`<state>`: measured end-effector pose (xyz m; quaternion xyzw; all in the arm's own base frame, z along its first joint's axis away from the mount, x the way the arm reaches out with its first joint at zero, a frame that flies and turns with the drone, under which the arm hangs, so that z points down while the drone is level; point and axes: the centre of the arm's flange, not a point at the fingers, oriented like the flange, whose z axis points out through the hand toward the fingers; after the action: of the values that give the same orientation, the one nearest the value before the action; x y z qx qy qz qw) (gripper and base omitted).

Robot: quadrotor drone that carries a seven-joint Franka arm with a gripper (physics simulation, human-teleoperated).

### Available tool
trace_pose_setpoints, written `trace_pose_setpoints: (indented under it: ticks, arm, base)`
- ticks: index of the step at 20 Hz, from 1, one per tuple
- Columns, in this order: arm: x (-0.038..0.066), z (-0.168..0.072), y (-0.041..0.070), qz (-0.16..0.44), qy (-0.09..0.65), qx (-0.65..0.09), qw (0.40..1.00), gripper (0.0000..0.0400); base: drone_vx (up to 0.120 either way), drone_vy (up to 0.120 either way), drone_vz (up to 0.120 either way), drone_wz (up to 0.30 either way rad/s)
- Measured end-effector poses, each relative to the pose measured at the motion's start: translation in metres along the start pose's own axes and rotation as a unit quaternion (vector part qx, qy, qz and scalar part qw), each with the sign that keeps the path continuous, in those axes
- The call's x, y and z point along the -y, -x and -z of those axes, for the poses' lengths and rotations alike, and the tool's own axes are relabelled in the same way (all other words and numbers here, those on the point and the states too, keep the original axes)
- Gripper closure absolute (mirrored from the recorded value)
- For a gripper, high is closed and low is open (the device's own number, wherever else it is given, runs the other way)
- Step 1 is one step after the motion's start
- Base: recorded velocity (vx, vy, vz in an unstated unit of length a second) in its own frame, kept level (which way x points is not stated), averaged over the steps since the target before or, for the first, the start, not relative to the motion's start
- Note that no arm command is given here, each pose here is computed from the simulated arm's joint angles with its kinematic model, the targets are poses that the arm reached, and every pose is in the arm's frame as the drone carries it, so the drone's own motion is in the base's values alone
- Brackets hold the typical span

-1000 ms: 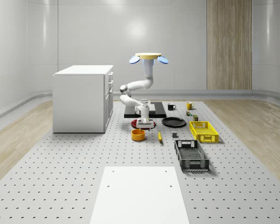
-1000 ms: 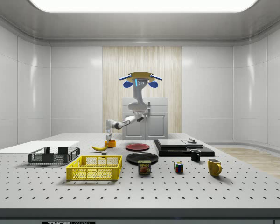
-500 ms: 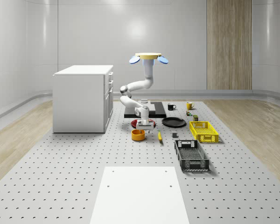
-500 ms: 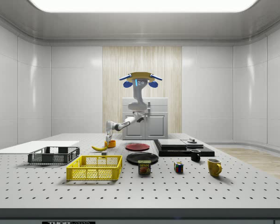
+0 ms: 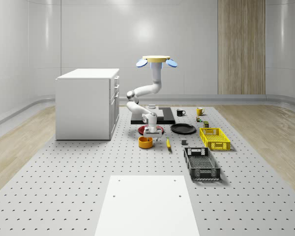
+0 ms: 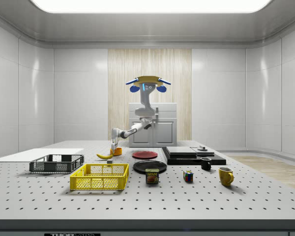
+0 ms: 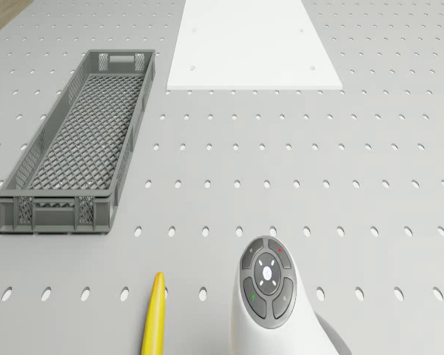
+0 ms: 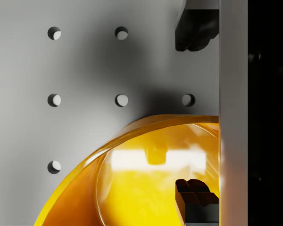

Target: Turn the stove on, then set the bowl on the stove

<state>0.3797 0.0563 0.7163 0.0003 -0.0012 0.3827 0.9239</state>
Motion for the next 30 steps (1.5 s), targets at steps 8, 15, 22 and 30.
trace_pose_setpoints:
  ticks: [8,15,22,30]
  arm:
    - [0.0,-0.001,-0.004,0.0,0.0,0.0,1.0,0.0169]
    - [0.0,-0.001,-0.004,0.0,0.0,0.0,1.0,0.0277]
    - [0.0,-0.001,-0.004,0.0,0.0,0.0,1.0,0.0296]
    - [0.0,0.011,-0.004,0.0,0.0,0.0,1.0,0.0299]
  base:
    - [0.0,0.0,0.0,0.0]
    - [0.0,0.0,0.0,0.0]
    - [0.0,0.0,0.0,0.0]
    - [0.0,0.0,0.0,0.0]
